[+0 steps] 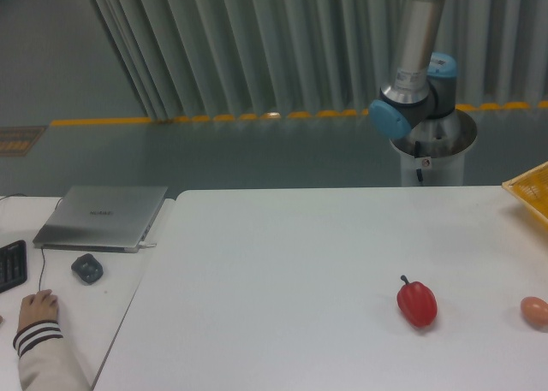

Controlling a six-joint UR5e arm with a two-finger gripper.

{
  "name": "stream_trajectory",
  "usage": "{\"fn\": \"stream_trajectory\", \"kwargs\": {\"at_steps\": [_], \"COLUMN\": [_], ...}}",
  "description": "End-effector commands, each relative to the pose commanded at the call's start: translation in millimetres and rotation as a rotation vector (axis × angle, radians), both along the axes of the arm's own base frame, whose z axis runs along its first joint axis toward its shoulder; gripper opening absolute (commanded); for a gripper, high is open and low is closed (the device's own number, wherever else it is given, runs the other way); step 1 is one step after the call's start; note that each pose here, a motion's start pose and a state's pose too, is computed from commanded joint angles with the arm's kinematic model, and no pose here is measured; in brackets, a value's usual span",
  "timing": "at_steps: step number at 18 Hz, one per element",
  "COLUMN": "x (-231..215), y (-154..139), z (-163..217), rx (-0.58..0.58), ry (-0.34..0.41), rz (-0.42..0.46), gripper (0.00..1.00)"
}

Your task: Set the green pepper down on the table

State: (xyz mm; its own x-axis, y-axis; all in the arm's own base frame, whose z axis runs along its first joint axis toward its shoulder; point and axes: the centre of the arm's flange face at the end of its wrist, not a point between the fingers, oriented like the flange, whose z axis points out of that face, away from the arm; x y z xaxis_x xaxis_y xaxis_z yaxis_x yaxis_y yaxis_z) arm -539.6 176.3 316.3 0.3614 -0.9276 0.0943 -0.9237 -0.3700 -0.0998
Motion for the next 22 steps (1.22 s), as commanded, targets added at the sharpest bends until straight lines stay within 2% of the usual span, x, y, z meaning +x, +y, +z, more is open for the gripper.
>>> {"fn": "stream_trajectory", "kwargs": {"at_steps": [15, 20, 21, 22], "x": [-2, -3, -3, -3], "y": [-10, -7, -4, -4], "z": [-26, -34, -33, -33], "rx": [-0.005, -0.001, 0.0, 0.0], "ry": [-0.05, -0.036, -0.03, -0.029], "rz": [0.027, 0.03, 0.025, 0.027], "gripper": [1.0, 1.0, 0.99, 0.91]}}
